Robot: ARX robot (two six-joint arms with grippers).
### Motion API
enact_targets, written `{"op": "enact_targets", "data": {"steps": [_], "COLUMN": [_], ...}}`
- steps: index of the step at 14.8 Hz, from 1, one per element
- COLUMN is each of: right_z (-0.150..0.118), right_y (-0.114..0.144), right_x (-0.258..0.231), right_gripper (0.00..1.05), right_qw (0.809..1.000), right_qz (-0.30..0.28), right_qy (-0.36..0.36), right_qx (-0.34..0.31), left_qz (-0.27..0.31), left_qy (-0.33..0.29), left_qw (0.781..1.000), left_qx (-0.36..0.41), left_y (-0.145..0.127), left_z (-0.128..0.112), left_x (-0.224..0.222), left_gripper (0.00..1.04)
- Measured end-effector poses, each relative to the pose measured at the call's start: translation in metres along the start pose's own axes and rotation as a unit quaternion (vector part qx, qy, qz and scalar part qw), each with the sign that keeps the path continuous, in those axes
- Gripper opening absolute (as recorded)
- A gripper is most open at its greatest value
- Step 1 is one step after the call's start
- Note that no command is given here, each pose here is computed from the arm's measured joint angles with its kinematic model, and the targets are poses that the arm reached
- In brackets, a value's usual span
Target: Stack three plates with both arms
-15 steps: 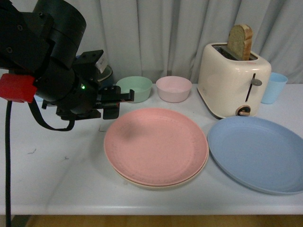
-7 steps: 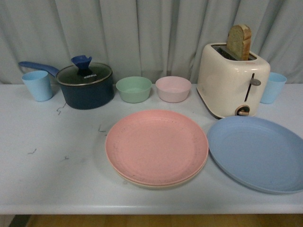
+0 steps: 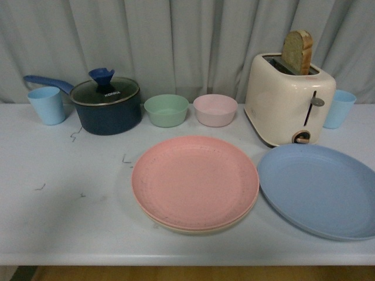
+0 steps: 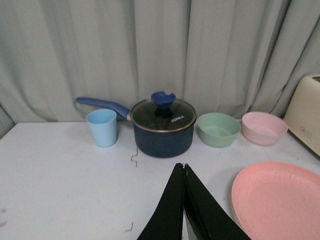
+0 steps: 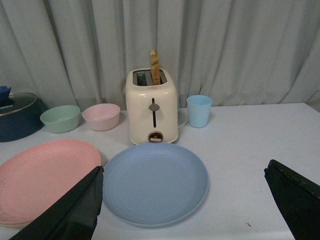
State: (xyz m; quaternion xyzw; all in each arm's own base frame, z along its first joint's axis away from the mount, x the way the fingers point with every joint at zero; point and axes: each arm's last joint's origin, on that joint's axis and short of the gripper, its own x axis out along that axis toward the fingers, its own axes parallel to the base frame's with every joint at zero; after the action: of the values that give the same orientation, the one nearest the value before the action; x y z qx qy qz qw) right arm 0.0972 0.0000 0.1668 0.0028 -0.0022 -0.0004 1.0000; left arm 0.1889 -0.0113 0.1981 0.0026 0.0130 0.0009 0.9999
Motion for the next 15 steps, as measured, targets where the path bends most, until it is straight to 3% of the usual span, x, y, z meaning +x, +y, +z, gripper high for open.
{"op": "enact_targets", "data": {"steps": [2, 11, 15], "right_z": [0.0, 0.0, 0.0], "right_y": [0.0, 0.0, 0.0], "right_x": [0.0, 0.0, 0.0], "right_gripper": [0.98, 0.98, 0.98], "right_qw": [1.0, 1.0, 1.0], "right_qz": [0.0, 0.0, 0.0], "right_qy": [0.0, 0.0, 0.0], "right_qx": [0.0, 0.0, 0.0], "left_qz": [0.002, -0.002, -0.002], "left_qy": [-0.009, -0.017, -0.019], "left_qw": [1.0, 1.0, 1.0], "left_qx": [-0.001, -0.002, -0.002], "left_y": [0.011, 0.011, 0.011], "left_z": [-0.004, -0.031, -0.03], "left_x": [-0.012, -0.055, -0.065], "left_gripper": [0.02, 0.02, 0.02]}}
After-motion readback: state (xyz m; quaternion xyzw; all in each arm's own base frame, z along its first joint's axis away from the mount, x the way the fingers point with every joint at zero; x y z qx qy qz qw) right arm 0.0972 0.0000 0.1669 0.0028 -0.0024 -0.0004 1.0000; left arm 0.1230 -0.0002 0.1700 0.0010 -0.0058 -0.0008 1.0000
